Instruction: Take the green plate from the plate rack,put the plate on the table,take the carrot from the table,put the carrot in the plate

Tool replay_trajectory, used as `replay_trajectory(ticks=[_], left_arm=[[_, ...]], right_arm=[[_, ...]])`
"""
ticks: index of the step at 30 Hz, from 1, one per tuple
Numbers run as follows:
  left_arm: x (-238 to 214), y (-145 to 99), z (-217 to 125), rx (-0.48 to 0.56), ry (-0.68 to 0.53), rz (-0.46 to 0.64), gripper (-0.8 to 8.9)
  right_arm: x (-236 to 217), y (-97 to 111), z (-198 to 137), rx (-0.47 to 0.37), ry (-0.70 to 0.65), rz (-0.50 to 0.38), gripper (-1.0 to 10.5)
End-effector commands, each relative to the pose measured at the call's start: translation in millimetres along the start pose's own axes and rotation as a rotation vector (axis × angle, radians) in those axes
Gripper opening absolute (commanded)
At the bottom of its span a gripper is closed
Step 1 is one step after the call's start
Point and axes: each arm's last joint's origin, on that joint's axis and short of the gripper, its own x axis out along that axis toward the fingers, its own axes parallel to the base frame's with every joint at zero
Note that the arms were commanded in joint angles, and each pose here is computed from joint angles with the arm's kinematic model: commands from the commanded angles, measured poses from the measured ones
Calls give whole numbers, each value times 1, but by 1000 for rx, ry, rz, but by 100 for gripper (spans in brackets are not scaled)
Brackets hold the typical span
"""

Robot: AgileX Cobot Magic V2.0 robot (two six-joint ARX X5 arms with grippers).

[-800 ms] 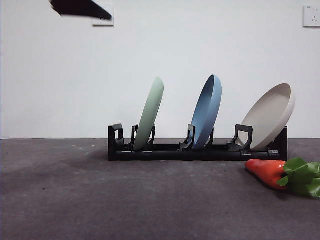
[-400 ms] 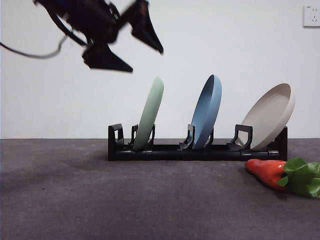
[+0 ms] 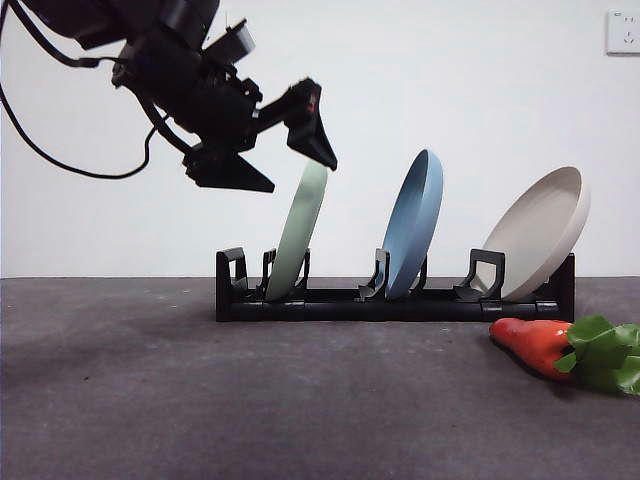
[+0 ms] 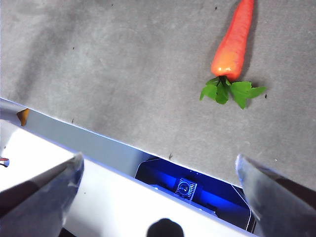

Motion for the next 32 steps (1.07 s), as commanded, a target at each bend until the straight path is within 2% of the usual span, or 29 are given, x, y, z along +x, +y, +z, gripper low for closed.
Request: replay_trajectory(ticks=[1, 5, 9, 13, 23, 32], left_arm=[[4, -3, -1, 43, -12, 32, 615], [4, -6, -1, 74, -11, 34, 453], [6, -8, -2, 76, -7, 27, 431], [6, -8, -3, 76, -5, 22, 244], [6, -9, -5, 71, 18, -5, -3], [6, -9, -3, 74, 4, -10, -8]], right_arm=[[-1, 0, 1, 2, -4, -1, 566], [0, 0, 1, 2, -5, -1, 566], [-1, 0, 1, 2, -5, -1, 566], [-1, 0, 1, 2, -5, -1, 566], [-1, 0, 1, 2, -5, -1, 566], [-1, 0, 1, 2, -5, -1, 566]])
